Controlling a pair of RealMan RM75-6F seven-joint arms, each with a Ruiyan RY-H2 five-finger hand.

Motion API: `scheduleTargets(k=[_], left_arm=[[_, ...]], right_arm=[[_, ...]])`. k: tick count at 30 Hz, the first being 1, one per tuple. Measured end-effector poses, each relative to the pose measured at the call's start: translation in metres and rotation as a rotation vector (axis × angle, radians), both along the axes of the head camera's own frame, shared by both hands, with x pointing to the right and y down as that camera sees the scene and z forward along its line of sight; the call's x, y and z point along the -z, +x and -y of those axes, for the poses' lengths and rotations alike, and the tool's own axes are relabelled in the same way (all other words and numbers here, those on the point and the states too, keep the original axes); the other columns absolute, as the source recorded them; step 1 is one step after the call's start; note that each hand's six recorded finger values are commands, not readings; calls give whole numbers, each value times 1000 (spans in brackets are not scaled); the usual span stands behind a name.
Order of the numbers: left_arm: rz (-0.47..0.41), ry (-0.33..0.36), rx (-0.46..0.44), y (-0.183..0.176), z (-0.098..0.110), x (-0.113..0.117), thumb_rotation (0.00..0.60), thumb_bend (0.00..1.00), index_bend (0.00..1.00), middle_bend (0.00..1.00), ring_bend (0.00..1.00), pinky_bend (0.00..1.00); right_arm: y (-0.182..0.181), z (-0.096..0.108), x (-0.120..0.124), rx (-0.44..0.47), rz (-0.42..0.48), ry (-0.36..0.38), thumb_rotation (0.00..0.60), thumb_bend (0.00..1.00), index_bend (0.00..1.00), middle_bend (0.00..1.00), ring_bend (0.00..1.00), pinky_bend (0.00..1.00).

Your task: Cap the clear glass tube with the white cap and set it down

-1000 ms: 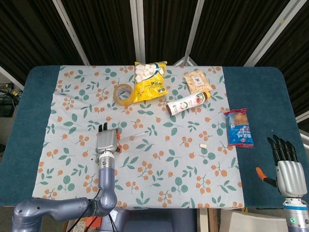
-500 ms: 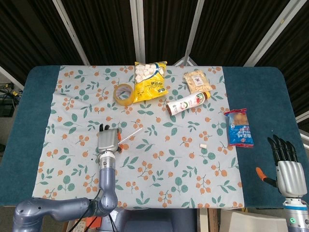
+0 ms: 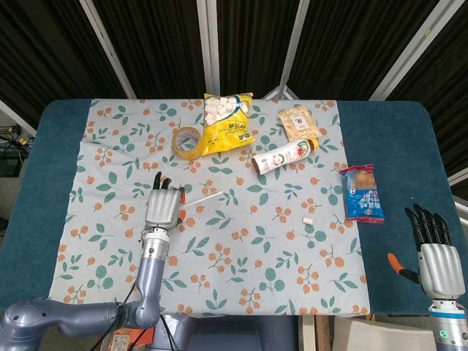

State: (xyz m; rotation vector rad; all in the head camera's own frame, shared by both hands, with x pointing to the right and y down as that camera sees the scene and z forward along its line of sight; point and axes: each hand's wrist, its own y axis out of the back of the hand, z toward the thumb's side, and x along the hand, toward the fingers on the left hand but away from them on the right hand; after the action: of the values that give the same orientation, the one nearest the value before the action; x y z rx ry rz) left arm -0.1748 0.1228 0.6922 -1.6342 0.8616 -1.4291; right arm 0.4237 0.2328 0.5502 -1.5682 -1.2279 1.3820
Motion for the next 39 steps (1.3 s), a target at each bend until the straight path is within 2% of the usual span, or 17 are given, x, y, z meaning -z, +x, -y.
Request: scheduleTargets(k=[4,8,19,28,32,39], left_arm=[[-26,53,-98,-9,-1,8,600,675,704,743,199,0],[-58,74,-149,-24,-1,13,600,674,704,744,199,0],[-227,88,-109,-71,4,25,600,674,704,751,207,0],[-360,113,-108,-89,14,38,600,674,704,759,207,0],[-391,119,-122,-92,20,42,600,674,704,759,207,0],[-434,130,-159,-94,30,50,600,674,704,759,207,0]], right_arm=[[0,0,1,0,-2,2,600,284,0,0,0,9],[0,0,2,4,-5,4,600,283,0,0,0,10],[-2,1,0,10,-23,0,600,283,0,0,0,9],[-7,6,-11,15,-59,-30,600,283,3,0,0,9],[-18,14,-19,36,-66,-46,600,283,73,0,0,8],[-46,31,-39,89,-70,-83,600,283,123,0,0,8]])
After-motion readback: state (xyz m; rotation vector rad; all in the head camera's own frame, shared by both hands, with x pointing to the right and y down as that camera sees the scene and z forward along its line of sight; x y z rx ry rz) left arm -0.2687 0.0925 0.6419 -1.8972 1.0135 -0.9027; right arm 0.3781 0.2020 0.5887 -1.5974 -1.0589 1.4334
